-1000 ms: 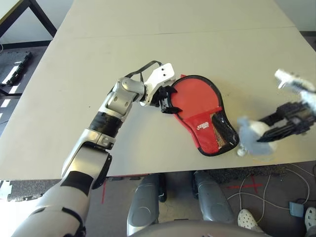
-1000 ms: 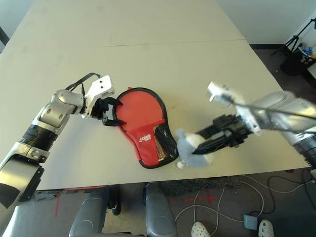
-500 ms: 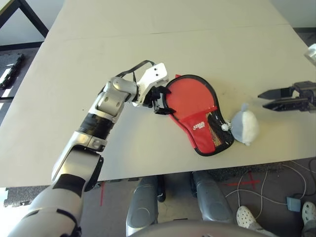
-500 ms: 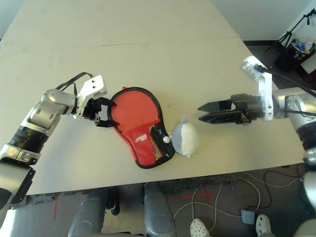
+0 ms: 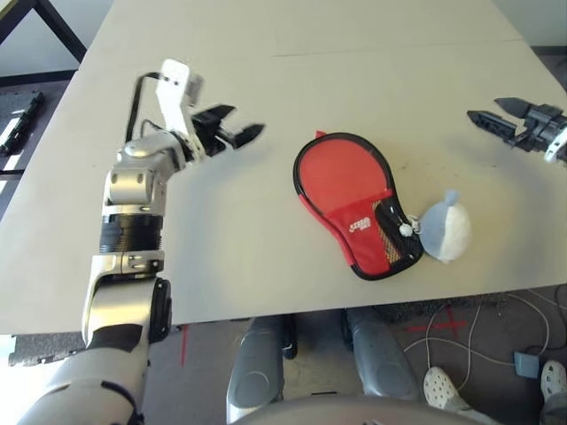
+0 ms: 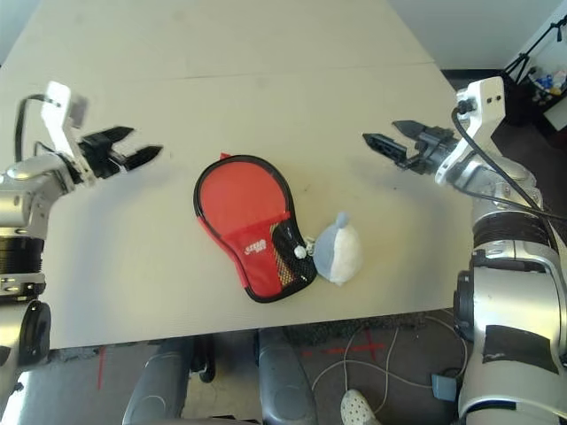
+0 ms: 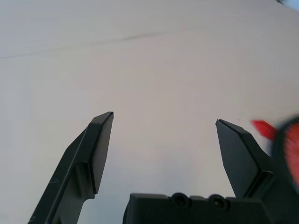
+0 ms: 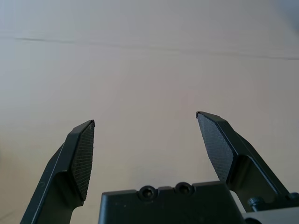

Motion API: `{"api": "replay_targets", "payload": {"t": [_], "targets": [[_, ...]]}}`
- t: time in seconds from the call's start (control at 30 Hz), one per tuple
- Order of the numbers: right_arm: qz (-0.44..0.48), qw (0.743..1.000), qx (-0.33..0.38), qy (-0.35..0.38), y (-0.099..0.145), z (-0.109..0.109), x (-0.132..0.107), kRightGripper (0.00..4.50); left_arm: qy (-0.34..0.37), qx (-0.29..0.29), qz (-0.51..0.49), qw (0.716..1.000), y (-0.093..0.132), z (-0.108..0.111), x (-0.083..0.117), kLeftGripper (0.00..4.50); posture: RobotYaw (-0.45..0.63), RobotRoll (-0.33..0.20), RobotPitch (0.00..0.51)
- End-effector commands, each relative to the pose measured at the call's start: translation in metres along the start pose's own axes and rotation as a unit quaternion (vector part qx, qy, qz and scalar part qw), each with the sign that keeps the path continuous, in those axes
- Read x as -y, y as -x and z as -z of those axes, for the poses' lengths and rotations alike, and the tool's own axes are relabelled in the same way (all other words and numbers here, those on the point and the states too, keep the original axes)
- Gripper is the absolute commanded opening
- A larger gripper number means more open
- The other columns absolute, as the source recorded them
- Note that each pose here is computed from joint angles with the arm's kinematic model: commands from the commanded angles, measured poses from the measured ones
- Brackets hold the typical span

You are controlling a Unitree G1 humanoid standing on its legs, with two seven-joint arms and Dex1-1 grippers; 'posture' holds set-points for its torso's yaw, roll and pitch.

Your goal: Store the ping-pong paddle in its case and zip it.

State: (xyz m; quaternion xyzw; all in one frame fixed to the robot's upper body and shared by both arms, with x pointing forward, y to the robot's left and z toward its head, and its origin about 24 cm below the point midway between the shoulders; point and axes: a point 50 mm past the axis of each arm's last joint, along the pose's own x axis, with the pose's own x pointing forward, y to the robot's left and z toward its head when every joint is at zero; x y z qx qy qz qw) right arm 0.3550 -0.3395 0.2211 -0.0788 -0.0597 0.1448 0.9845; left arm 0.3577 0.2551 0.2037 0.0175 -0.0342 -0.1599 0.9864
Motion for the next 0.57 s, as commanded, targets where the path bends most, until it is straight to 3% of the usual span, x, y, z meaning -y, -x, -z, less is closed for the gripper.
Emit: {"api": "replay_targets", "payload": {"t": [0.03,0.23,0.57], "targets": [[0.083,0.996,0.017,0.006,0.007,0.009,0.009,4.47,0.024,0.009,-0.092,0.995,0.018,0.015,-0.024,4.5,-0.08,0.0,0.237],[0.164,0.984,0.05,-0.038,0.014,0.018,0.016,4.47,0.041,0.032,-0.192,0.98,0.046,0.03,-0.048,4.5,-0.05,0.0,0.243],[0.181,0.98,0.043,-0.072,0.012,0.032,0.012,4.47,0.036,0.044,-0.239,0.969,0.064,0.043,-0.056,4.5,-0.03,0.0,0.252]]}}
